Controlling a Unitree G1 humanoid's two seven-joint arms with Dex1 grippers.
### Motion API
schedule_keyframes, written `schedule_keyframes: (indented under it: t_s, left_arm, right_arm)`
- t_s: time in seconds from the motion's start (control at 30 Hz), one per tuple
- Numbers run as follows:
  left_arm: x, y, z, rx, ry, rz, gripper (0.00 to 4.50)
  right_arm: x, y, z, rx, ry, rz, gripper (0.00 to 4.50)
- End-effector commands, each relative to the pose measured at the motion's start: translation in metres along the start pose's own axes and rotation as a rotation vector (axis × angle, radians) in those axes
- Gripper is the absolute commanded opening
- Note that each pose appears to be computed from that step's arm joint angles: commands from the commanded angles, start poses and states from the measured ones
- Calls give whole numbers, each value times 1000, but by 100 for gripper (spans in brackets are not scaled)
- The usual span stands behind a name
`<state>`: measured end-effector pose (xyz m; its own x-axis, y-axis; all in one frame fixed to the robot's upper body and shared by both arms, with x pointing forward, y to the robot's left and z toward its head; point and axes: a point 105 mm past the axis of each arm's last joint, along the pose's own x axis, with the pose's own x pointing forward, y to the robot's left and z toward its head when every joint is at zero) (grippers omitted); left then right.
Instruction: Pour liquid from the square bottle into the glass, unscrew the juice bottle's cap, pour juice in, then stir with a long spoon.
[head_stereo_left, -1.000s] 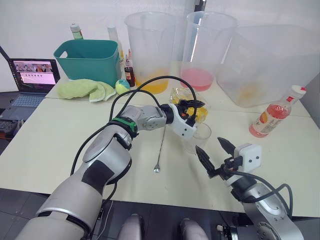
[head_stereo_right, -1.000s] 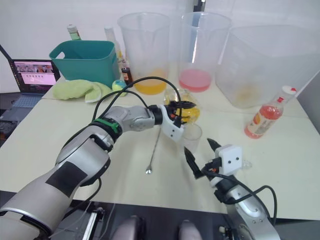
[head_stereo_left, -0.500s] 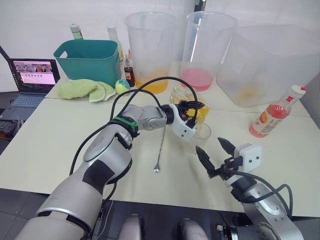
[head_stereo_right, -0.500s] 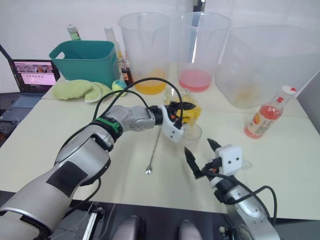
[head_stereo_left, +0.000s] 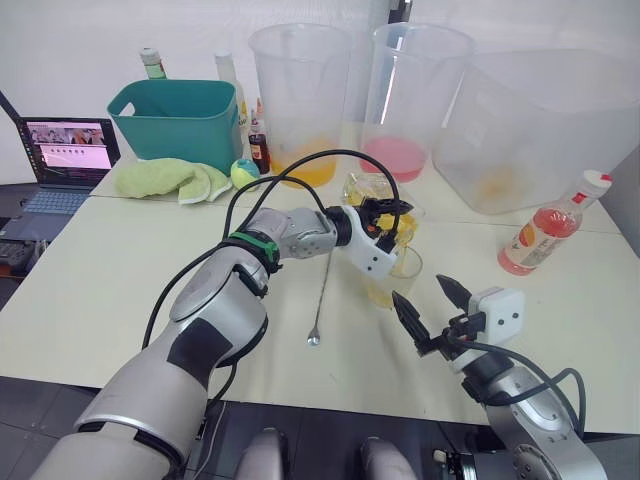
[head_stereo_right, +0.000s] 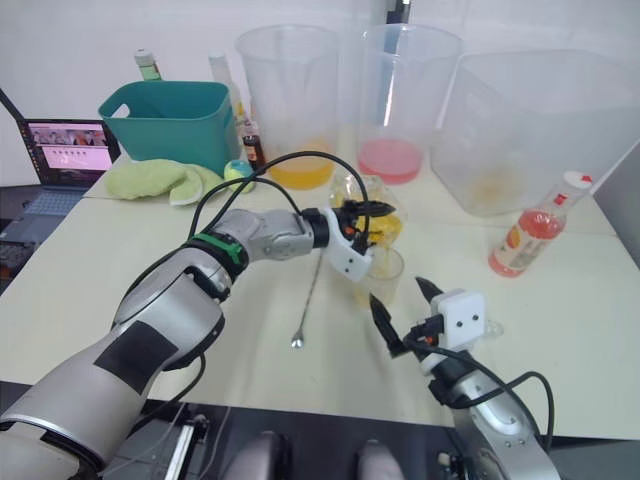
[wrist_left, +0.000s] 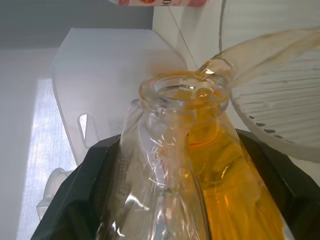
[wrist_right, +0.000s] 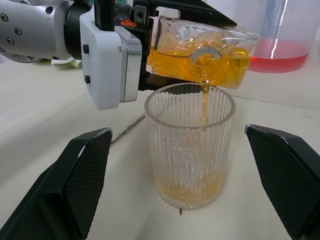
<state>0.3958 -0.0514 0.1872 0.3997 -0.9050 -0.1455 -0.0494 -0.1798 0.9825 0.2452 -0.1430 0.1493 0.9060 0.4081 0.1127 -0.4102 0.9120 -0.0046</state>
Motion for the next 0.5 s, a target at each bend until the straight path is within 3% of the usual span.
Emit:
schedule_keyframes:
  t_s: [0.03,0.23,0.5]
  left_arm:
    - [3,41,5,-43,-29,139,282]
    - [2,42,3,-112,-25,132,282]
    - [-3,51,-6,-377,-18,182,282]
  right_arm:
    - [-2,2,13,-21,-54,-5,450]
    - [-2,1,12,-22,-52,-7,450]
    - [1,-5,16,-14,-72,-15,450]
